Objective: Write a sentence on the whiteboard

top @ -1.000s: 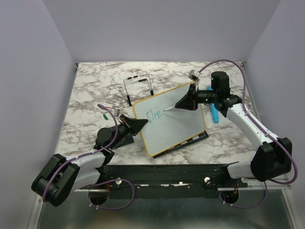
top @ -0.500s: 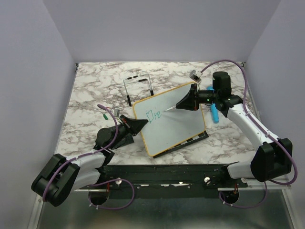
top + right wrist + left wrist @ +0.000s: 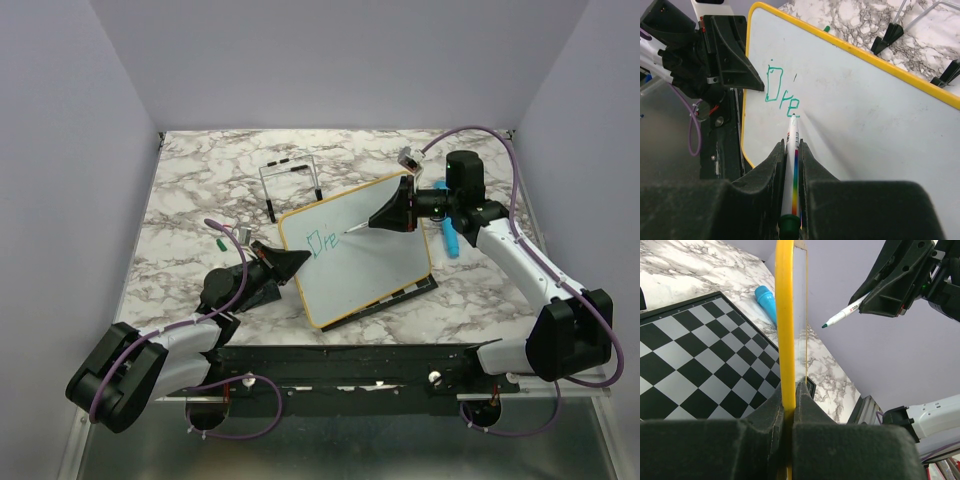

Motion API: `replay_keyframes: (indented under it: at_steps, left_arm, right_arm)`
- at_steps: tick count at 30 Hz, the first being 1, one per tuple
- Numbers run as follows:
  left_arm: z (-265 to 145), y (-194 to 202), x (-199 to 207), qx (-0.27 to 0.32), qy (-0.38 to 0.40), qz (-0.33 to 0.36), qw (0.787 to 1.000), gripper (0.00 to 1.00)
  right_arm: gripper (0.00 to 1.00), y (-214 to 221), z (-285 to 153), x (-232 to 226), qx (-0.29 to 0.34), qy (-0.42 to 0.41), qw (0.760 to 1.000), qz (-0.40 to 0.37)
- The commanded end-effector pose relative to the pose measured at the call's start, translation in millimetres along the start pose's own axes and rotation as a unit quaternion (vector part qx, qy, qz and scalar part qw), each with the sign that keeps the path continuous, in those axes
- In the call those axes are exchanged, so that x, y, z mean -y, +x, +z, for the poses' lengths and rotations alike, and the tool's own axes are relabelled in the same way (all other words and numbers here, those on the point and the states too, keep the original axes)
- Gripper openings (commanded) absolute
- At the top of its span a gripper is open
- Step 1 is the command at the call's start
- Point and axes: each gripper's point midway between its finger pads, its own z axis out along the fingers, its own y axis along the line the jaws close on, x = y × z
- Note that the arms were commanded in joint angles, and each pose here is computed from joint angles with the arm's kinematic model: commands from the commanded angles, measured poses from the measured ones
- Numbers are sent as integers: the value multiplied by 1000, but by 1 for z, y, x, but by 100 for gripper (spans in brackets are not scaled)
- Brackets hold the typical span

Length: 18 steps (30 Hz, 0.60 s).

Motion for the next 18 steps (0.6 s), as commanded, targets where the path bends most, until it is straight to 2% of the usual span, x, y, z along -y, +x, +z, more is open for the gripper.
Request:
replay_keyframes:
  at_steps: [1, 18]
  left_arm:
    - [-6, 17, -12, -31, -8, 44, 999, 0]
    - [-5, 16, -10, -32, -6, 47, 998, 0]
  right_arm:
    - [1, -6, 0, 7, 10, 12, 1000, -3]
    - [1, 4, 6, 28, 3, 38, 999, 20]
